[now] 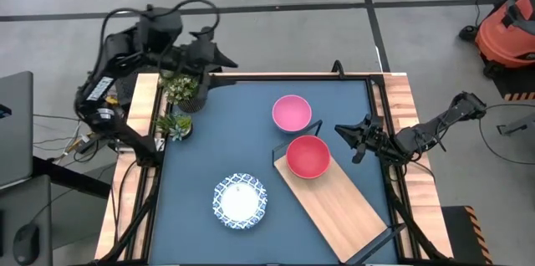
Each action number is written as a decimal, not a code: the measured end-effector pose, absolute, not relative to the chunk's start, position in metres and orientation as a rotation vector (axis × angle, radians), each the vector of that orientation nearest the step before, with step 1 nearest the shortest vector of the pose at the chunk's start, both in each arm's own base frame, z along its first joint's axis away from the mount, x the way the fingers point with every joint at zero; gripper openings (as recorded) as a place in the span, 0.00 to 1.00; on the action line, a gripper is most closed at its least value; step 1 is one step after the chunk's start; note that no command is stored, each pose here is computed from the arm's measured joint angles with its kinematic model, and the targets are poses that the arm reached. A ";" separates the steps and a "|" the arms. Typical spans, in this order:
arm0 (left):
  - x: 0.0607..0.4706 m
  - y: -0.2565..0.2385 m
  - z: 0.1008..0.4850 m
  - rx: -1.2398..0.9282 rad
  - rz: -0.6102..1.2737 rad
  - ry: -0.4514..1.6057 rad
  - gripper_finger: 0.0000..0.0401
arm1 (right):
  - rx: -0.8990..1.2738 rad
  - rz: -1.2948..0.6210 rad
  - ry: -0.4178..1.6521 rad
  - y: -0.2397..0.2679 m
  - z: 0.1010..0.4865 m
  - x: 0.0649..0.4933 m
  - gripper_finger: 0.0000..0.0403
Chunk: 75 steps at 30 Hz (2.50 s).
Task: Place and stack bowls onto a shelf
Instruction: Stack the pink bowl on top of the orange bowl on the shelf
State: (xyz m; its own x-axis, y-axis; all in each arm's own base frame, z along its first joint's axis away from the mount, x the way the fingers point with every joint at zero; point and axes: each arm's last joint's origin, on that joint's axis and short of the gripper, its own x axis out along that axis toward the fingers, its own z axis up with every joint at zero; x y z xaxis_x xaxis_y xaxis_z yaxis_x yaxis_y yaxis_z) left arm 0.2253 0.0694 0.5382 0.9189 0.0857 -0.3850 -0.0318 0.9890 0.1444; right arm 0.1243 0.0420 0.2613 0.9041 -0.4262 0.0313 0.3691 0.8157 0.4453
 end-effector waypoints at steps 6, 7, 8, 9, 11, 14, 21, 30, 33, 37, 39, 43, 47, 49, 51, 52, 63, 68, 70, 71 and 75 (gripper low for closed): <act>0.212 0.053 0.546 0.133 0.046 0.369 0.48 | 0.444 -0.426 -0.128 0.042 0.261 0.124 0.16; 0.209 0.051 0.547 0.123 0.044 0.362 0.48 | 0.444 -0.426 -0.128 0.042 0.261 0.124 0.16; 0.207 0.049 0.548 0.114 0.041 0.355 0.48 | 0.444 -0.426 -0.128 0.042 0.261 0.124 0.16; 0.204 0.046 0.550 0.108 0.042 0.350 0.48 | 0.444 -0.426 -0.128 0.042 0.261 0.124 0.16; 0.196 0.040 0.551 0.107 0.058 0.357 0.48 | 0.443 -0.426 -0.127 0.042 0.261 0.124 0.16; 0.177 0.033 0.556 0.121 0.111 0.341 0.48 | 0.431 -0.429 -0.115 0.042 0.259 0.124 0.16; 0.162 0.029 0.522 0.125 0.150 0.302 0.48 | 0.415 -0.485 -0.110 0.035 0.258 0.127 0.16; 0.196 0.043 0.387 0.163 0.348 0.136 0.48 | 0.415 -0.552 -0.128 0.027 0.258 0.129 0.16; 0.217 0.049 0.350 0.119 0.278 0.155 0.48 | 0.415 -0.558 -0.129 0.026 0.258 0.129 0.16; 0.244 0.060 0.321 0.080 0.229 0.250 0.48 | 0.417 -0.555 -0.129 0.026 0.258 0.129 0.16; 0.258 0.064 0.306 0.096 0.181 0.302 0.48 | 0.417 -0.555 -0.129 0.026 0.258 0.129 0.16; 0.285 0.069 0.286 0.177 0.094 0.386 0.48 | 0.440 -0.553 -0.135 0.026 0.258 0.129 0.16; 0.311 0.074 0.273 0.274 -0.020 0.473 0.48 | 0.451 -0.550 -0.138 0.026 0.258 0.129 0.16; 0.324 0.078 0.271 0.304 -0.065 0.522 0.48 | 0.451 -0.550 -0.137 0.026 0.258 0.129 0.16; 0.337 0.083 0.270 0.321 -0.104 0.555 0.48 | 0.449 -0.551 -0.135 0.026 0.258 0.129 0.16; 0.343 0.086 0.268 0.320 -0.123 0.575 0.48 | 0.449 -0.551 -0.135 0.026 0.257 0.129 0.16; 0.374 0.115 0.239 0.346 -0.216 0.648 0.48 | 0.486 -0.555 -0.119 0.026 0.254 0.129 0.16; 0.371 0.125 0.234 0.342 -0.243 0.655 0.48 | 0.487 -0.555 -0.119 0.026 0.254 0.129 0.16; 0.372 0.128 0.231 0.340 -0.240 0.656 0.48 | 0.486 -0.556 -0.118 0.026 0.254 0.129 0.16; 0.371 0.130 0.230 0.331 -0.244 0.663 0.48 | 0.485 -0.557 -0.116 0.026 0.253 0.129 0.16; 0.376 0.133 0.219 0.321 -0.267 0.656 0.48 | 0.479 -0.563 -0.109 0.026 0.253 0.129 0.16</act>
